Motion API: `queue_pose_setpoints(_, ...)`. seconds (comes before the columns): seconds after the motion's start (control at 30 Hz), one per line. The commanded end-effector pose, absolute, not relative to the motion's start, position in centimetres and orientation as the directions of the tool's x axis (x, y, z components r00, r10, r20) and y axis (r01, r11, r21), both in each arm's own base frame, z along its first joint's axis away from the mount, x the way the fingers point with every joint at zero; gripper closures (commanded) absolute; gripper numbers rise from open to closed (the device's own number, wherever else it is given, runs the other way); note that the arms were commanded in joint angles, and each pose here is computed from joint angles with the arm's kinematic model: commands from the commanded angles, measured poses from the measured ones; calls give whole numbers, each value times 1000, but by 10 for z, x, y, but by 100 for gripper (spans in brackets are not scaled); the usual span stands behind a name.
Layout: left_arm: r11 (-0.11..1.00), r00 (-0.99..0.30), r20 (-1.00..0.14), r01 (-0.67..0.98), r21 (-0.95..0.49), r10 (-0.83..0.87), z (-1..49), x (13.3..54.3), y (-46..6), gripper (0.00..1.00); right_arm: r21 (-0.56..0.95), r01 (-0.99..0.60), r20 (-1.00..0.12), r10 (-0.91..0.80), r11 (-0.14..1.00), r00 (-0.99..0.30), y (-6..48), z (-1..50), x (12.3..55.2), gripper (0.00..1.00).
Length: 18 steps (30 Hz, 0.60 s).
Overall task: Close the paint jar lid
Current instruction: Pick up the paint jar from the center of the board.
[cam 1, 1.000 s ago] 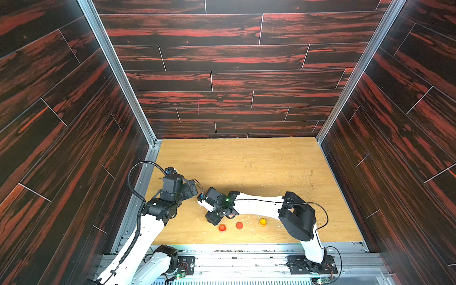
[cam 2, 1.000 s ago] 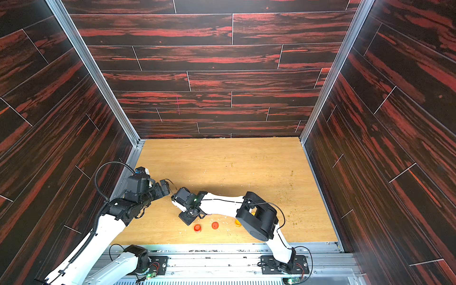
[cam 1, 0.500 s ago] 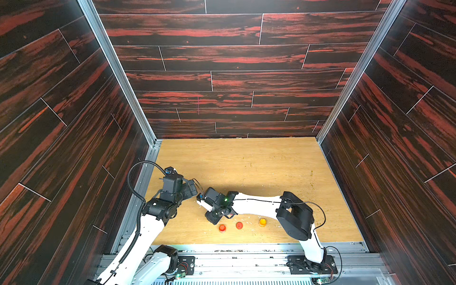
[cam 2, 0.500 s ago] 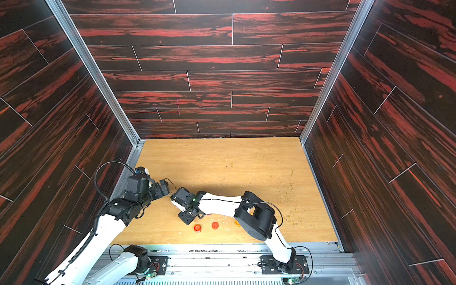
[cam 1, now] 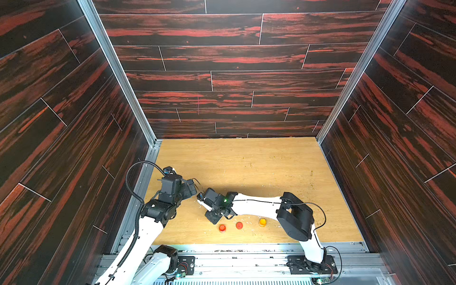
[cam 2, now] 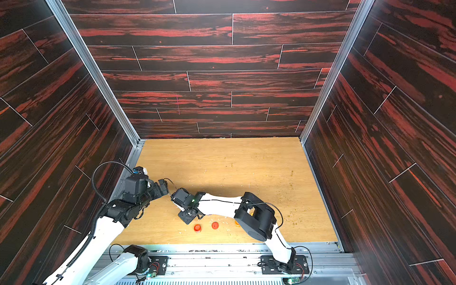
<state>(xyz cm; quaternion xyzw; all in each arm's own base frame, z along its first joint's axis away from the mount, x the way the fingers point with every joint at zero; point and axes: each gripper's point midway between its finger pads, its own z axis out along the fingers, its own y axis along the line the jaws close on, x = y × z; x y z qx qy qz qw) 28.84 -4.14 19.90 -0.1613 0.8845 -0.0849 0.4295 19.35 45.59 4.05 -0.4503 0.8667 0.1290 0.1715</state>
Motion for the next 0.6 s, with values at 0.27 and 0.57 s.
queue_pose_setpoints(0.27,902,-414,-804,-123,-414,-426,245,303,-51,0,47,-714,-456,-620,699,-638,409,85,233,70)
queue_pose_setpoints(0.57,808,-307,-846,280,-518,-436,296,338,-115,0,128,-625,-491,-498,770,-715,361,133,281,70)
